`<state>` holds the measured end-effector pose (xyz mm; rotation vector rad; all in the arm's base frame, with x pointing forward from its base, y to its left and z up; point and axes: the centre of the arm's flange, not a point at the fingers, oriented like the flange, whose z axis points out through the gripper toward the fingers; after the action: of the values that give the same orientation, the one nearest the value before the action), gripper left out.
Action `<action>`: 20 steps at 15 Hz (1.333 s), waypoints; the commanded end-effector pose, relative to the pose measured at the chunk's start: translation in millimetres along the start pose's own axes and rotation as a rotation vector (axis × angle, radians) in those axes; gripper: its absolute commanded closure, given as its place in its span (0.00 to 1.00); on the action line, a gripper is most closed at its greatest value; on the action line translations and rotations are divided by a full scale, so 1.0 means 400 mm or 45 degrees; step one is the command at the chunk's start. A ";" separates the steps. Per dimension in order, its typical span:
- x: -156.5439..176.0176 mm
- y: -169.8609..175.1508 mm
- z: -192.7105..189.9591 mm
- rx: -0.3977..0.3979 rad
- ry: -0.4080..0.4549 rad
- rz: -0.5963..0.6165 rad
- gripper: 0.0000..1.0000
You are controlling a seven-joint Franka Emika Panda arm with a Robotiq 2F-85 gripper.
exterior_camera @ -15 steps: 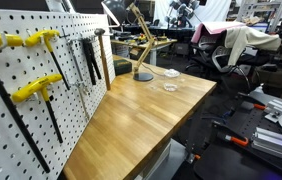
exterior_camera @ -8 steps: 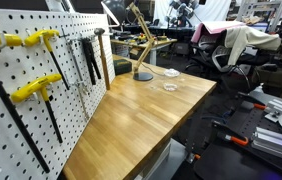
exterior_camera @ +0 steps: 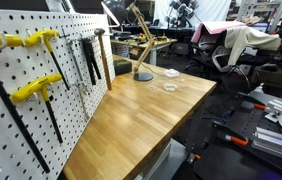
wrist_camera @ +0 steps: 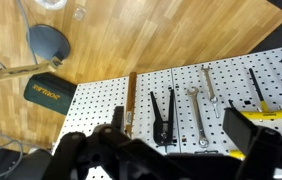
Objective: Take a T-handle from the wall organizer and put it on the table
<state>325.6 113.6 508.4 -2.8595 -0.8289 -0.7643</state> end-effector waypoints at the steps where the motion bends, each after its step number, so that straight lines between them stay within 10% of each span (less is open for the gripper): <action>1: -0.012 -0.014 0.001 -0.005 0.009 -0.007 0.00; 8: -0.006 -0.004 0.011 -0.002 0.029 0.037 0.00; 15: 0.033 -0.096 0.122 0.031 0.388 0.039 0.00; 20: 0.068 -0.129 0.180 0.037 0.363 0.017 0.00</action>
<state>350.8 185.1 454.3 -2.6397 -0.7725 -1.1130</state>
